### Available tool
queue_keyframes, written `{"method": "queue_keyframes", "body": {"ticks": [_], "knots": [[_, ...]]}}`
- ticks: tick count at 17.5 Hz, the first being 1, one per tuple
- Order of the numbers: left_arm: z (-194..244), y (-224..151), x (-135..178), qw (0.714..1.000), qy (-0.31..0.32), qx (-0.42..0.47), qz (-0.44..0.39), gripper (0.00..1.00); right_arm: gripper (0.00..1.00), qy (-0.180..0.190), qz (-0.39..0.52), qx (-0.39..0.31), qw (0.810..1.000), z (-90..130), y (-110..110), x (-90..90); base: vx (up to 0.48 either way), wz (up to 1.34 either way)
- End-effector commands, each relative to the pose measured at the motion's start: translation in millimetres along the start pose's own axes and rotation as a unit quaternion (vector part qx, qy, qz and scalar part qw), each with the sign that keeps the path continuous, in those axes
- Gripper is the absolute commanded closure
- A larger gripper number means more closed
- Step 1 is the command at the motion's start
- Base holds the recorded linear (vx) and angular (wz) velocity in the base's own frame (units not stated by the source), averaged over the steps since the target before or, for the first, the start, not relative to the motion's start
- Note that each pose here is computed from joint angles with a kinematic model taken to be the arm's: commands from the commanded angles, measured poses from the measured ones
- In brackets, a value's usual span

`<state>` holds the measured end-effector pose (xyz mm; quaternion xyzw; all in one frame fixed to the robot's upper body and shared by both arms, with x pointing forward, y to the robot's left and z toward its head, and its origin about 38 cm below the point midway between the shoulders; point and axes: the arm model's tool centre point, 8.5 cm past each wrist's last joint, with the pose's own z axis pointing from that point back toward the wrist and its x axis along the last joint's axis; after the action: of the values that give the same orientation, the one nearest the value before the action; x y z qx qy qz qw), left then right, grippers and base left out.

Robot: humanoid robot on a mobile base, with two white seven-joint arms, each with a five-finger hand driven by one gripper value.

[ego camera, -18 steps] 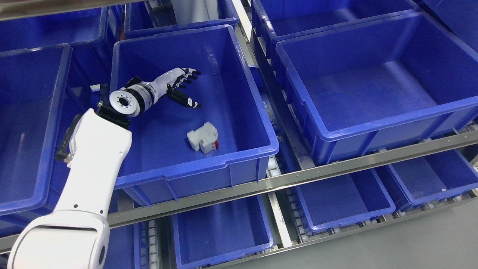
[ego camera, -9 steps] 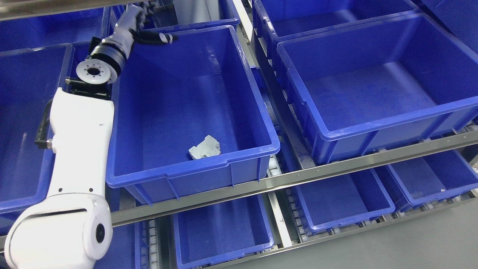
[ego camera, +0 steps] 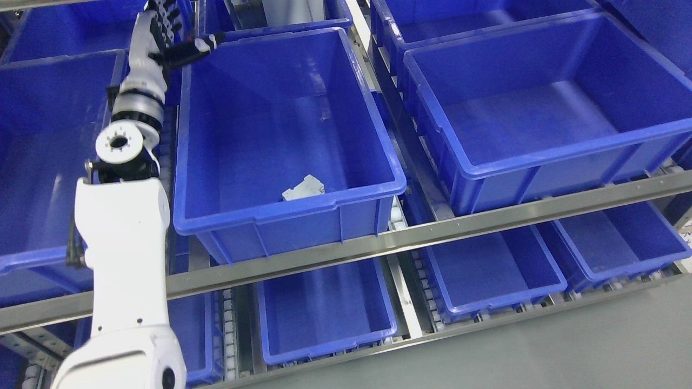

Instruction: Place circuit breaker on shelf

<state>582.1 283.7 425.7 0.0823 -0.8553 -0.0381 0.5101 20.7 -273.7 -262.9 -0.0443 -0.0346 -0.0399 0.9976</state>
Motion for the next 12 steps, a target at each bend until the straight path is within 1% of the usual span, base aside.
{"method": "queue_keyframes", "body": {"ticks": [1,3,5,8,12], "knots": [[115.0,-41.0,19.1,0.992,-0.11,-0.048,-0.043,0.0,0.0,-0.001,0.001,-0.009,1.0,0.1,-11.4,1.2,-0.208,-0.03],[136.9,-47.0,8.2,0.99,-0.117,-0.057,-0.046,0.0,0.0,0.0,0.001,-0.009,1.0,0.1,-11.4,0.3,-0.217,-0.06],[145.7,-46.2,2.8,0.988,-0.135,-0.057,-0.049,0.0,0.0,0.0,0.001,-0.009,1.0,0.1,-11.4,0.3,-0.226,-0.12],[147.4,-30.2,-0.7,0.99,-0.131,-0.036,-0.049,0.0,0.0,-0.001,0.001,-0.009,1.0,0.1,-11.4,1.2,-0.214,-0.11],[149.9,-25.9,-4.8,0.99,-0.127,-0.031,-0.047,0.0,0.0,0.0,0.001,-0.009,1.0,0.1,-11.4,0.3,-0.147,-0.02]]}}
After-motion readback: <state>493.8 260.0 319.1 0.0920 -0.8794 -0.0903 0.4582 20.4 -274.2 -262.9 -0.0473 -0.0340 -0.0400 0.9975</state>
